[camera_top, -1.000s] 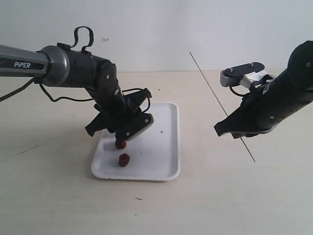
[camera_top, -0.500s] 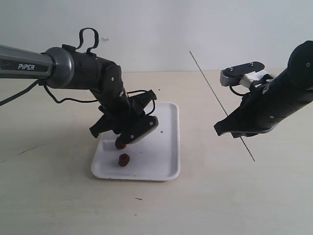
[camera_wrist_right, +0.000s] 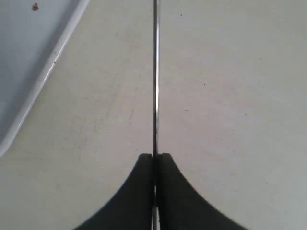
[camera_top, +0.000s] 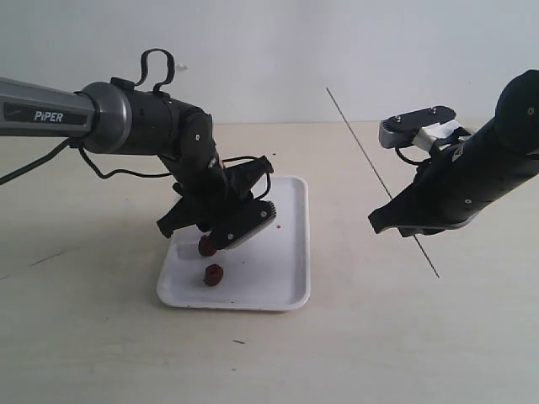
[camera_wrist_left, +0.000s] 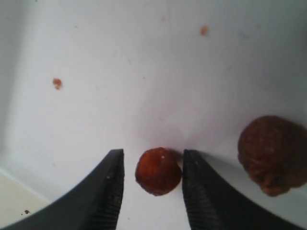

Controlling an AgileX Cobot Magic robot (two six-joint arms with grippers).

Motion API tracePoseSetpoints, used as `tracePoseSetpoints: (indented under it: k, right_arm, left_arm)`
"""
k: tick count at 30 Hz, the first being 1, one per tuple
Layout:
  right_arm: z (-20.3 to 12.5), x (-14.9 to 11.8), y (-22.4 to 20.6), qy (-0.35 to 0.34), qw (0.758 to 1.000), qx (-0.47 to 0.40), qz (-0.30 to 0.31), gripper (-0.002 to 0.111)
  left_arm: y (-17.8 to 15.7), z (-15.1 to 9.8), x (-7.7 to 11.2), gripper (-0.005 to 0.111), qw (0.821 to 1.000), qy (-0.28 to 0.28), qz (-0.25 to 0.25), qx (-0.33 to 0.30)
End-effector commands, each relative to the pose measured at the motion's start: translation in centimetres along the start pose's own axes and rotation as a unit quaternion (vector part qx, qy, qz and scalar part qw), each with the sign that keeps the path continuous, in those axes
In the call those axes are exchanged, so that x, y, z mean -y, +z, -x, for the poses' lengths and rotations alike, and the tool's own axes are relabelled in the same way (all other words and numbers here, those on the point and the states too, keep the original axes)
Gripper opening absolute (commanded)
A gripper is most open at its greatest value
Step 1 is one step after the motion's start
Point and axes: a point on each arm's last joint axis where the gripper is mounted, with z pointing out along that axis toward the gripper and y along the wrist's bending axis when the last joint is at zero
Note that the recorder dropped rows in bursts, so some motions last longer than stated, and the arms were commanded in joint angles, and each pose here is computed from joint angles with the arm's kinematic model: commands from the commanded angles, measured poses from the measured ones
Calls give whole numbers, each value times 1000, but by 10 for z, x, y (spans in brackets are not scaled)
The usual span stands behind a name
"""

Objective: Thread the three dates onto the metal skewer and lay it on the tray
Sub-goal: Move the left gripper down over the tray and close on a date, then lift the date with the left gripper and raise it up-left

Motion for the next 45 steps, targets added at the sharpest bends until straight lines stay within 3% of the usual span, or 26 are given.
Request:
tracePoseSetpoints:
  k: [1, 24, 37, 45]
  right_arm:
    - [4, 2, -2, -1, 1000, 12, -4, 0]
    - [5, 3, -2, -1, 1000, 17, -5, 0]
    - [6, 3, -2, -2, 1000, 25, -8, 0]
    - [6, 3, -2, -3, 1000, 25, -8, 0]
  left_arm:
    - [0, 0, -1, 41, 1000, -8, 3, 1]
    - [0, 0, 0, 41, 999, -36, -3, 5]
    - [0, 0, 0, 29, 999, -45, -4, 5]
    - [0, 0, 0, 28, 999, -45, -4, 5]
